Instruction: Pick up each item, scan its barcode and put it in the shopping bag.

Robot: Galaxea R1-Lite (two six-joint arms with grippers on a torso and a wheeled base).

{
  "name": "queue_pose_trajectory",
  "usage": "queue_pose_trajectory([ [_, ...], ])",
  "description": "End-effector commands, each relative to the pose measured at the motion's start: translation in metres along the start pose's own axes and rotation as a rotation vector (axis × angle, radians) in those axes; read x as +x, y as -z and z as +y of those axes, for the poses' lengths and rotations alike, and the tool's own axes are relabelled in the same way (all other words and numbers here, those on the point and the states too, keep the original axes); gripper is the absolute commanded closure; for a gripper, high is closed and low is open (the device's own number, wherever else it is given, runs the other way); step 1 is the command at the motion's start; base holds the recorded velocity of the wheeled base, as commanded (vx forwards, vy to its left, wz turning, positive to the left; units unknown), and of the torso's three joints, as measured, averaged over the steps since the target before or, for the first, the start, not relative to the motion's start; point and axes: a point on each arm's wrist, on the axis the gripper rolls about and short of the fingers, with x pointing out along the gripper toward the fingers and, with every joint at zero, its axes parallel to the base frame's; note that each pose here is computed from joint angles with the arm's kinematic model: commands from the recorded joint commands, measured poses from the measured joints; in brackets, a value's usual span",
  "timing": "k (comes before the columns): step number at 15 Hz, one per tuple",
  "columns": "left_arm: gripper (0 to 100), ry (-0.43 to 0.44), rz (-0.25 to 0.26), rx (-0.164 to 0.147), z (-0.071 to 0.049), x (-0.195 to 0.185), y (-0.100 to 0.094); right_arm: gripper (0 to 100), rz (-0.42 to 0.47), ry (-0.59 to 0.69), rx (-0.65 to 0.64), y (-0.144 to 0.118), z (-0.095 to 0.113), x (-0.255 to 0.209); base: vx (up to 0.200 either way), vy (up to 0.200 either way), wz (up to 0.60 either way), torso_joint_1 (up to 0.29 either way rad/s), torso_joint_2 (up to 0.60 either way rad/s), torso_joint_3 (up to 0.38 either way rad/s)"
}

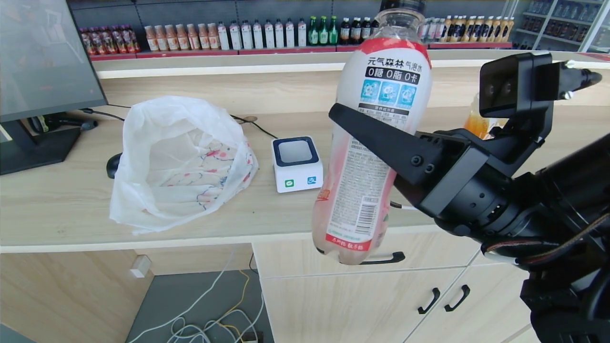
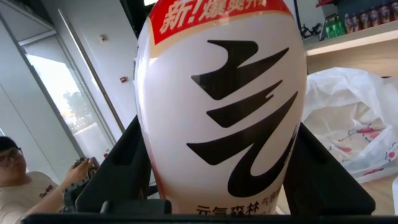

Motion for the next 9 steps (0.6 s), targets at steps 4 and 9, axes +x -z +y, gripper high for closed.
queue_pose_trajectory([
  [4, 0, -0.001, -0.001, -0.001, 0.0, 0.0, 0.0, 100, 0.001, 0.039, -0.025, 0.001, 0.003, -0.008, 0.0, 0.0, 0.0, 0.0, 0.0, 0.0],
  [9, 0, -0.001, -0.001, 0.001, 0.0, 0.0, 0.0, 100, 0.039, 0.157, -0.208, 0.007, 0.002, -0.035, 0.0, 0.0, 0.0, 0.0, 0.0, 0.0],
])
